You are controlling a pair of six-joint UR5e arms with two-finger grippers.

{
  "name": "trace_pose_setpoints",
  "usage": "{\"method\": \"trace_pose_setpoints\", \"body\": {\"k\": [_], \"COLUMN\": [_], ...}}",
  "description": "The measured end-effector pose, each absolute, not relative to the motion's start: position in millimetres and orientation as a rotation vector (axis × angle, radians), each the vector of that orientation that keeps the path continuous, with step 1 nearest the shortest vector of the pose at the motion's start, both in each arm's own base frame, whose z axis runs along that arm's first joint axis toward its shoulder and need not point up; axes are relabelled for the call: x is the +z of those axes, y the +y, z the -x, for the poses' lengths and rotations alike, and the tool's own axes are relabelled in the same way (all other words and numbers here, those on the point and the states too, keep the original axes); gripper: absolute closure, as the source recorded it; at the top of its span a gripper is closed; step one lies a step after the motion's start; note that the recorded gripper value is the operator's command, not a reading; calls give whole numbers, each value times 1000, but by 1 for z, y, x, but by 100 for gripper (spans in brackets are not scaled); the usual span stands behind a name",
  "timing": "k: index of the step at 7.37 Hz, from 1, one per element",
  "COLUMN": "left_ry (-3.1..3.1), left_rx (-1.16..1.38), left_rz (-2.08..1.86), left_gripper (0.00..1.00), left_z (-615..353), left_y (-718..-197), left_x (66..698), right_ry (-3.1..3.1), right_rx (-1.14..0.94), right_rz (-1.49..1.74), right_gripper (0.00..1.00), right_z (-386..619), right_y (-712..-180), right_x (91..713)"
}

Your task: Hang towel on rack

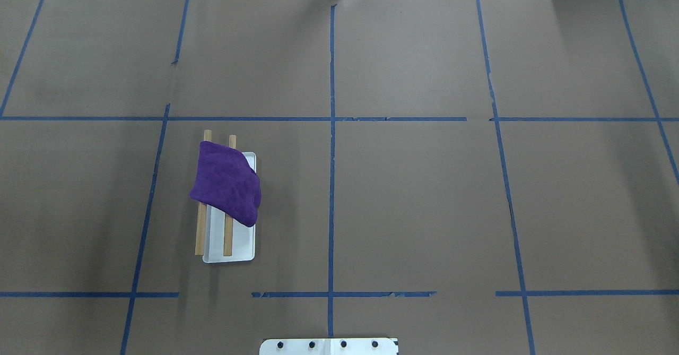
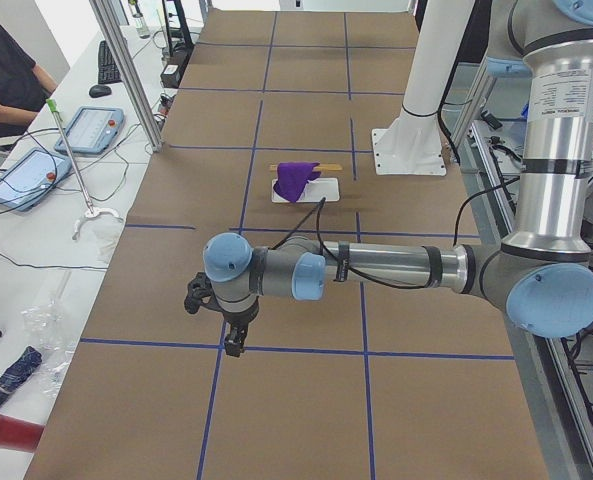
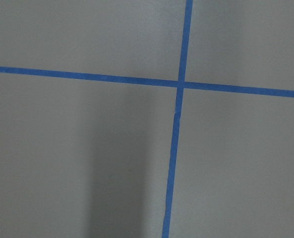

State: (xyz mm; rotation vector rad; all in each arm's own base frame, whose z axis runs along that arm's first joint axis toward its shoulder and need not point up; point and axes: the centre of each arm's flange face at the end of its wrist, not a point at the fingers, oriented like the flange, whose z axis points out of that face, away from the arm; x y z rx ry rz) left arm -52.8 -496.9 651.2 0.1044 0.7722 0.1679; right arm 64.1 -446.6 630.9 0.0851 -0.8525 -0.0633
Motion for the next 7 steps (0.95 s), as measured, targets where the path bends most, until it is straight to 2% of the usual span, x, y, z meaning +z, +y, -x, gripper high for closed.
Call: {"method": "trace_pose_setpoints", "body": {"k": [7], "left_ry": [764], "left_rx": [117], "left_rz": [-119], "left_gripper": [0], "left_z": [75], "left_y": [-495], "left_x": [646], "right_ry": [-855], "right_rx": [-64], "right_rz": [-87], "right_gripper": [0], "right_z": [-64], "right_y": [-447], "right_x": [630]}}
